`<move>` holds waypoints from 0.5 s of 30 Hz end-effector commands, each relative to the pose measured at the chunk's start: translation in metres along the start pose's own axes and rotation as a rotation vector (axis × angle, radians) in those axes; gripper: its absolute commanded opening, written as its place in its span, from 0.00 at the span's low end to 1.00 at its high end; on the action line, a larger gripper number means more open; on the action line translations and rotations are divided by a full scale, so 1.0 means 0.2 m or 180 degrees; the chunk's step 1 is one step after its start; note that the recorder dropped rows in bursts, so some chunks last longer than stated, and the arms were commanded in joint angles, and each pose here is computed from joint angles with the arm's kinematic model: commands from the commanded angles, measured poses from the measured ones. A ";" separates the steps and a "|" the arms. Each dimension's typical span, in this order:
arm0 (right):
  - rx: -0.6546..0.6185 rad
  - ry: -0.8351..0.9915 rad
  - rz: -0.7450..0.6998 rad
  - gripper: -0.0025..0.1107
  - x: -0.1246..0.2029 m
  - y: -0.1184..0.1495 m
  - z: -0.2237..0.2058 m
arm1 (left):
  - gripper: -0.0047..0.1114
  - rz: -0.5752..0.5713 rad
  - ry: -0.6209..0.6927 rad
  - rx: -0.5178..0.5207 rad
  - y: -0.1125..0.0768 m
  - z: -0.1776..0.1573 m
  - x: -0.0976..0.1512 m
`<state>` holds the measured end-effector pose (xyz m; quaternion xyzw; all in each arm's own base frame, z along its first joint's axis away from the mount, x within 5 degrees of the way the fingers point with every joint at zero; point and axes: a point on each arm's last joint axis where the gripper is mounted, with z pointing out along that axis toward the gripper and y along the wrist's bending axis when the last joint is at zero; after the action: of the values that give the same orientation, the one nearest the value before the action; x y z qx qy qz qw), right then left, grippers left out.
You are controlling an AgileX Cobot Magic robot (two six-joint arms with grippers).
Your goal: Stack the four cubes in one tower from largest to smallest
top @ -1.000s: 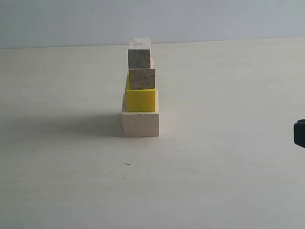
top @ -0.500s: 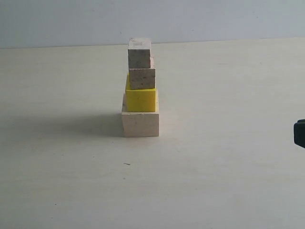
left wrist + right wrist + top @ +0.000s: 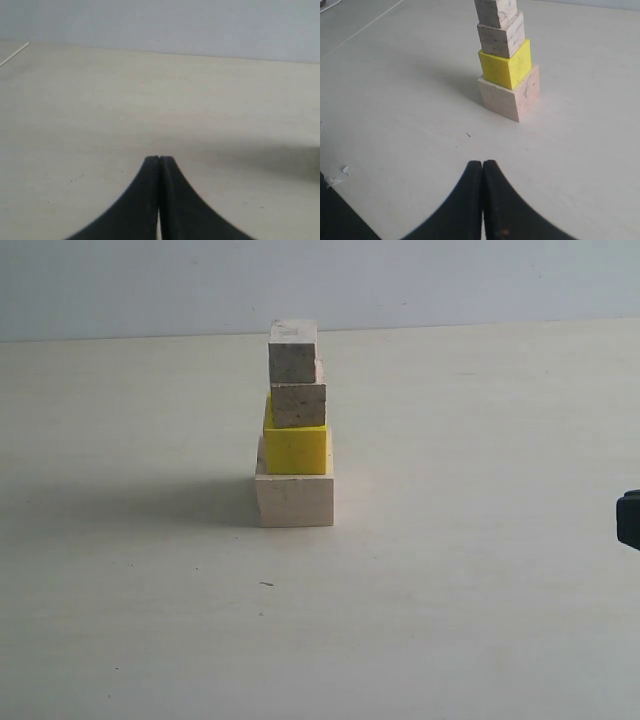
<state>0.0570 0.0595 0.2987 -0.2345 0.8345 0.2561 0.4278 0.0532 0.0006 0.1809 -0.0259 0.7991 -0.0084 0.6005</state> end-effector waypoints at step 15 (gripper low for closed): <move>-0.0004 -0.0024 -0.0012 0.02 0.00 0.00 0.00 | 0.04 0.0035 -0.0051 0.0033 0.00 0.00 0.00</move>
<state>0.0570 0.0595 0.2987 -0.2345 0.8345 0.2561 0.4278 0.0532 0.0006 0.1809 -0.0193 0.7993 -0.0034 0.6006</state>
